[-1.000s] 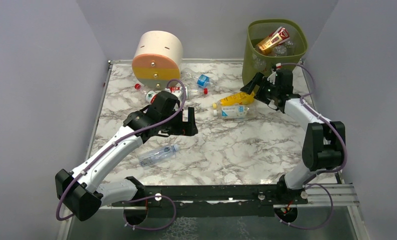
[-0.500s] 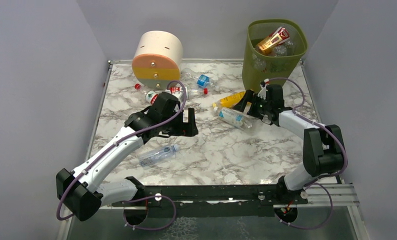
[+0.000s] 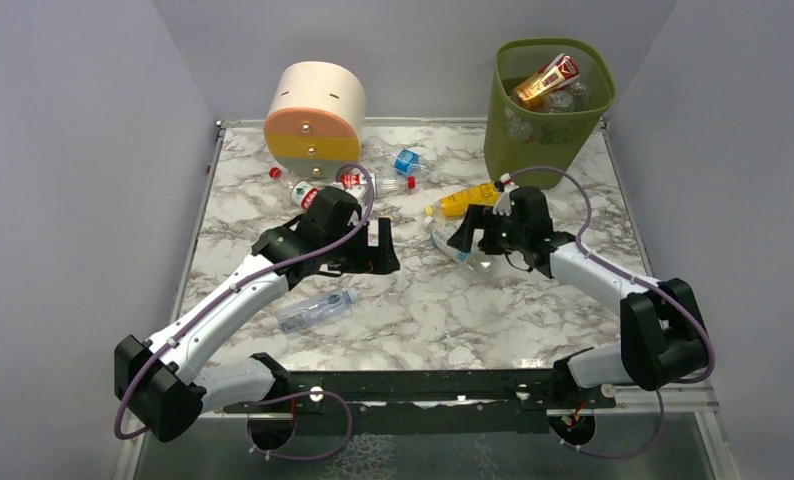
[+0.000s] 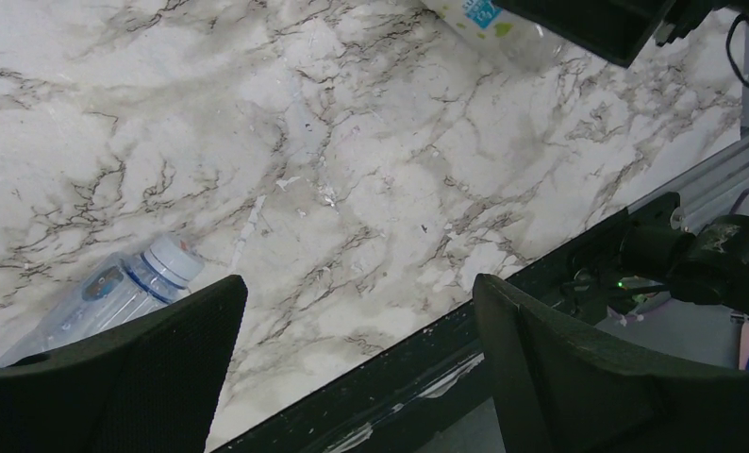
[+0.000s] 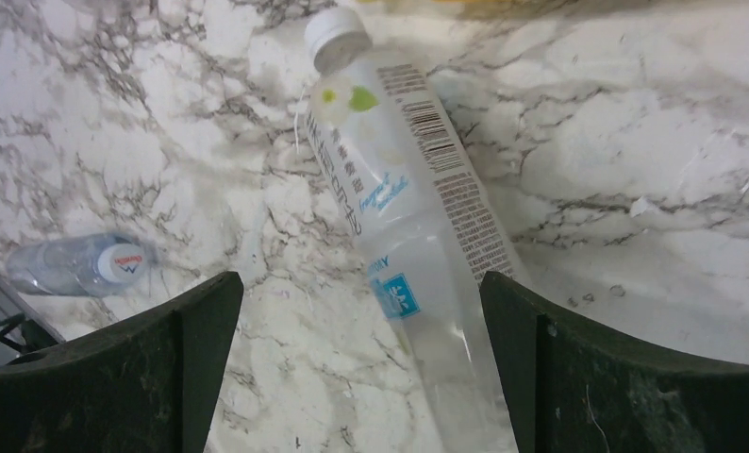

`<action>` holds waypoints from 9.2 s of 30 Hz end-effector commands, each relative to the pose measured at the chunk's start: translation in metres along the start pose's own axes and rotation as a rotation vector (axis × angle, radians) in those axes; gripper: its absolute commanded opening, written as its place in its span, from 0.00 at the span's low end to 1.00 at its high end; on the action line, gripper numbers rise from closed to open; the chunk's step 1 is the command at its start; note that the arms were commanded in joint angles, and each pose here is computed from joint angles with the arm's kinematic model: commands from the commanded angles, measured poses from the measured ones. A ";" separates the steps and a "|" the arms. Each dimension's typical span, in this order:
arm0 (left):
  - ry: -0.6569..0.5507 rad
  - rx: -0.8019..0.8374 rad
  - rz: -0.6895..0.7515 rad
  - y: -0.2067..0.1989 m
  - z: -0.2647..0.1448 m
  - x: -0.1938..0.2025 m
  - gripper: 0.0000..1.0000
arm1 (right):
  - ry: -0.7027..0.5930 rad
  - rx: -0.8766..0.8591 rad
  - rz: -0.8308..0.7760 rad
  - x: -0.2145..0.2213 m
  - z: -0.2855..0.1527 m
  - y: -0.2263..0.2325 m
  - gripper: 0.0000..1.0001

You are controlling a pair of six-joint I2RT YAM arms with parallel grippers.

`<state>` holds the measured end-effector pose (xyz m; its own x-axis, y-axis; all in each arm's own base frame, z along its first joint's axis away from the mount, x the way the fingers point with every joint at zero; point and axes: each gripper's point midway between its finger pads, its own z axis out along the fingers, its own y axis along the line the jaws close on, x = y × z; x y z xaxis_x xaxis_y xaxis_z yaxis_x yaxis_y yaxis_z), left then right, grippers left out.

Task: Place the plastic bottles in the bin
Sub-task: Pick up the plastic bottle at the center of the board, then place the plastic bottle in the trash bin, then pick up the plastic bottle at the center of the board, then place the plastic bottle in the trash bin.

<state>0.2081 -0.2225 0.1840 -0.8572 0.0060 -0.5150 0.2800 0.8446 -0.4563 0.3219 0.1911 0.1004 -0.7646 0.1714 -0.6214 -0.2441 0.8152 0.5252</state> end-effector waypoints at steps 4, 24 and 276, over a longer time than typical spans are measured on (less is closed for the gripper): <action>-0.011 0.036 -0.013 -0.005 0.000 -0.001 0.95 | 0.051 0.061 -0.063 0.036 -0.010 0.002 1.00; -0.004 0.038 -0.018 -0.003 0.004 0.004 0.95 | 0.213 0.243 -0.004 0.070 0.017 -0.010 0.93; 0.064 0.028 -0.004 0.027 0.028 0.023 0.97 | -0.515 0.267 0.175 -0.375 -0.110 -0.100 0.78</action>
<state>0.1974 -0.2071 0.1247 -0.9056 0.0341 -0.4227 0.2479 0.8514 -0.4622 0.5595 -0.0227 0.3628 -0.3399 0.5108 -0.7896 0.0924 0.8537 0.5125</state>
